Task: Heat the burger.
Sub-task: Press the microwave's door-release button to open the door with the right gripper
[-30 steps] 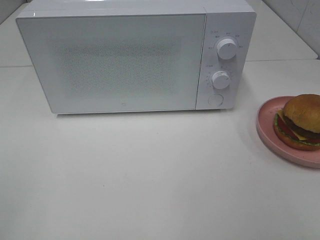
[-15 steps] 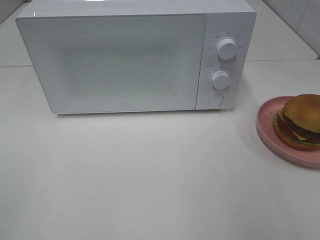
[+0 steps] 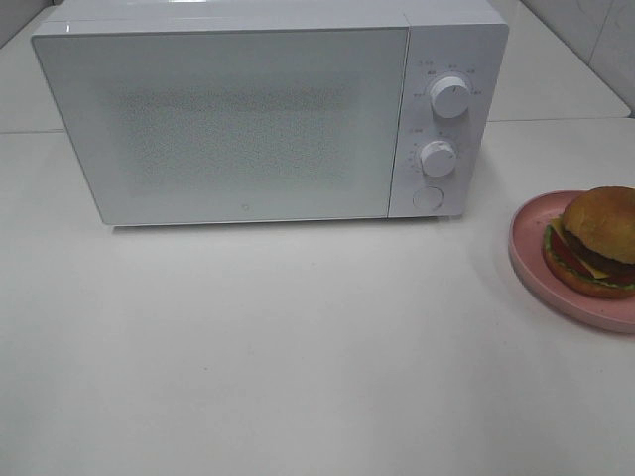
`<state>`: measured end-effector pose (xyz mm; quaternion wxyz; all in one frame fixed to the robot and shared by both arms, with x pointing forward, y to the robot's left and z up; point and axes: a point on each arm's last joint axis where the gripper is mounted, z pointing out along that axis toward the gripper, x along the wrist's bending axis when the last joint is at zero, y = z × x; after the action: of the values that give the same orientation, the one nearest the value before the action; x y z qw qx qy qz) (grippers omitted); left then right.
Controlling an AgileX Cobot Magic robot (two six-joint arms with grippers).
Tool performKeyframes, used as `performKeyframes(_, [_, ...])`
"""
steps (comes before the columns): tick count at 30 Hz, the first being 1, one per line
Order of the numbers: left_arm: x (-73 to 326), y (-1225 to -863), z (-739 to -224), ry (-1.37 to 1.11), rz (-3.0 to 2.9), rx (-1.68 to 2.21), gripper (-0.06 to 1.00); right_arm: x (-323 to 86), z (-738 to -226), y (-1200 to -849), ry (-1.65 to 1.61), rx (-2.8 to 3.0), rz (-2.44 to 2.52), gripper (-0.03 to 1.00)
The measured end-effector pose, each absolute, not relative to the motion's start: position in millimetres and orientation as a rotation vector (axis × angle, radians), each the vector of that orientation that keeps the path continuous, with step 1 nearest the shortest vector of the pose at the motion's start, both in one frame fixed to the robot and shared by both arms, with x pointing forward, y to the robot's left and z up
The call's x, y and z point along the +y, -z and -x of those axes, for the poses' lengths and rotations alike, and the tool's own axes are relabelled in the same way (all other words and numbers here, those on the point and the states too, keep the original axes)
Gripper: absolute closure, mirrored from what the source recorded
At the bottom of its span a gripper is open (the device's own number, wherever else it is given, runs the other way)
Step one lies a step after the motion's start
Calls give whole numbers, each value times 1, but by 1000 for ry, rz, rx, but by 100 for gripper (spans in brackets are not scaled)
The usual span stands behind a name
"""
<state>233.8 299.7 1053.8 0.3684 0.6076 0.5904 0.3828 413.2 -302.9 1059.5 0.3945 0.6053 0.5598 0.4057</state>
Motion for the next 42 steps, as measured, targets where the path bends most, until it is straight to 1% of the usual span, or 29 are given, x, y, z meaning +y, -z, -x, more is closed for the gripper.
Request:
performKeyframes(1, [300,-1054,-234,-983,-1560,1516,94,-303,-419,-1056,-1027,1423,-1538,49])
performKeyframes(2, [300,-1054,-234,-983,-1560,1516,94,-303,-419,-1056,-1027,1423,-1538,49])
performKeyframes(3, [300,-1054,-234,-983,-1560,1516,94,-303,-430,-1050,-1024,1425,-1541,55])
performKeyframes(4, [300,-1054,-234,-983,-1560,1516,94,-304,-441,-1044,-1026,1423,-1539,58])
performKeyframes(5, [300,-1054,-234,-983,-1560,1516,94,-304,-441,-1044,-1026,1423,-1539,58])
performKeyframes(6, [300,-1054,-234,-983,-1560,1516,94,-304,-446,-1040,-1028,1421,-1537,64])
performKeyframes(7, [300,-1054,-234,-983,-1560,1516,94,-304,-446,-1040,-1028,1421,-1537,64])
performKeyframes(8, [300,-1054,-234,-983,-1560,1516,94,-304,-455,-1034,-1033,1416,-1531,70])
performKeyframes(9, [300,-1054,-234,-983,-1560,1516,94,-304,-460,-1031,-1039,1409,-1527,73])
performKeyframes(10, [300,-1054,-234,-983,-1560,1516,94,-304,-460,-1031,-1039,1409,-1527,73])
performKeyframes(11, [300,-1054,-234,-983,-1560,1516,94,-303,-468,-1025,-1059,1398,-1530,79])
performKeyframes(12, [300,-1054,-234,-983,-1560,1516,94,-297,-476,-1018,-1093,1400,-1529,85])
performKeyframes(15, [300,-1054,-234,-983,-1560,1516,94,-293,-480,-1014,-1111,1409,-1529,88])
performKeyframes(16, [300,-1054,-234,-983,-1560,1516,94,-282,-485,-1007,-1142,1441,-1518,93])
performKeyframes(17, [300,-1054,-234,-983,-1560,1516,94,-269,-490,-999,-1164,1503,-1486,95])
performKeyframes(18, [300,-1054,-234,-983,-1560,1516,94,-269,-490,-999,-1164,1503,-1486,95])
performKeyframes(19, [300,-1054,-234,-983,-1560,1516,94,-261,-492,-994,-1175,1542,-1465,95])
performKeyframes(20, [300,-1054,-234,-983,-1560,1516,94,-245,-494,-984,-1197,1619,-1417,95])
performKeyframes(21, [300,-1054,-234,-983,-1560,1516,94,-245,-494,-984,-1197,1619,-1417,95])
performKeyframes(23, [300,-1054,-234,-983,-1560,1516,94,-222,-495,-971,-1231,1720,-1352,95])
performKeyframes(24, [300,-1054,-234,-983,-1560,1516,94,-222,-495,-971,-1231,1720,-1352,95])
performKeyframes(25, [300,-1054,-234,-983,-1560,1516,94,-209,-496,-964,-1259,1760,-1321,95])
performKeyframes(26, [300,-1054,-234,-983,-1560,1516,94,-209,-496,-964,-1259,1760,-1321,95])
performKeyframes(30, [300,-1054,-234,-983,-1560,1516,94,-185,-496,-946,-1315,1824,-1271,95])
performKeyframes(34, [300,-1054,-234,-983,-1560,1516,94,-180,-497,-936,-1345,1827,-1311,95])
performKeyframes(38, [300,-1054,-234,-983,-1560,1516,94,-177,-500,-921,-1402,1780,-1484,95])
performKeyframes(42, [300,-1054,-234,-983,-1560,1516,94,-177,-501,-913,-1433,1740,-1605,95])
